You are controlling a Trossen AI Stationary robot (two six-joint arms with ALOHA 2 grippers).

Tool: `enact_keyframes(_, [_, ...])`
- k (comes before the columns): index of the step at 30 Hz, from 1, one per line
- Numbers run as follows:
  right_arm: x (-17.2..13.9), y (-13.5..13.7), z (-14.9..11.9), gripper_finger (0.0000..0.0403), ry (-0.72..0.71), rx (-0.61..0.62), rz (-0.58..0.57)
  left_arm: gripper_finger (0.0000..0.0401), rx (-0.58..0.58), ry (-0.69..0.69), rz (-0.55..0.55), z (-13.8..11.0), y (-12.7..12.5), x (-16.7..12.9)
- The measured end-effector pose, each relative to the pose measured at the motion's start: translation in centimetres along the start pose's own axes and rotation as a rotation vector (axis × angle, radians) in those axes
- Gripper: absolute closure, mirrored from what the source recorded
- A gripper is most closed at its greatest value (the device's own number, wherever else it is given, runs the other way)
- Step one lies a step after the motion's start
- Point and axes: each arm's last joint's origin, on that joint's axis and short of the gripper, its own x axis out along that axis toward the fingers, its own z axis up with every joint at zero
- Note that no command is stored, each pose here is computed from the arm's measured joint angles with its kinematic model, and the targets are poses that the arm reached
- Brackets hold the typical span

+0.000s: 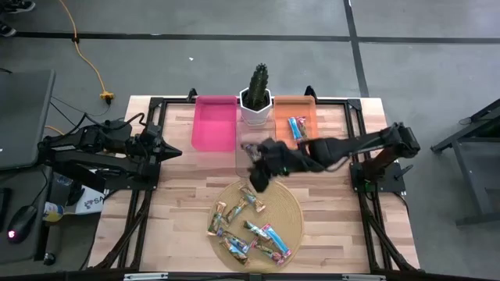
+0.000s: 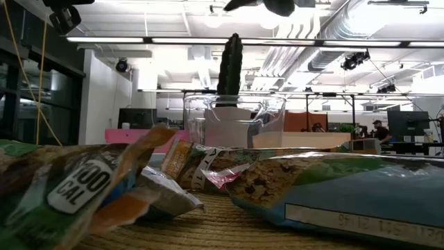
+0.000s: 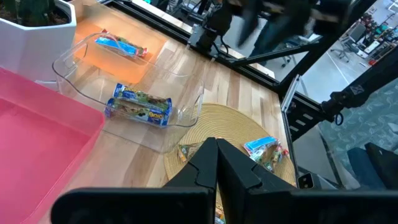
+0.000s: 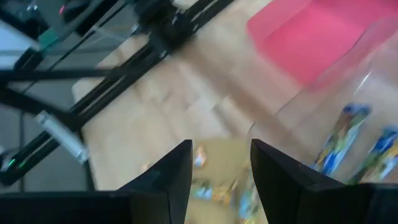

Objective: Pick and place Granola Bars by type
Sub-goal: Put the red granola bar into the orange bin

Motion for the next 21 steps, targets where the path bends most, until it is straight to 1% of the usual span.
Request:
enact_keyframes(4, [-1.0,1.7,-2.8,0.0257,0.074,0.022,0.009,0.0400,0.000,0.000,0.000,0.0,0.0,0.0])
enact_keyframes(10, [-2.9,2.9,-7.1,0.0257,0.203,0.107,-0.072,0.0400,0.000,0.000,0.000,0.0,0.0,0.0])
enact_keyframes(13, [-3.2,3.6,-9.2,0.0257,0.259,0.128,-0.101,0.0400,0.000,0.000,0.000,0.0,0.0,0.0])
enact_keyframes(17, [-2.5,4.2,-11.6,0.0257,0.365,0.136,-0.120,0.0400,-0.001,-0.001,0.000,0.0,0.0,0.0])
enact_keyframes(21, [-1.2,4.6,-13.5,0.0257,0.456,0.135,-0.149,0.0400,0.000,-0.001,0.000,0.0,0.0,0.0])
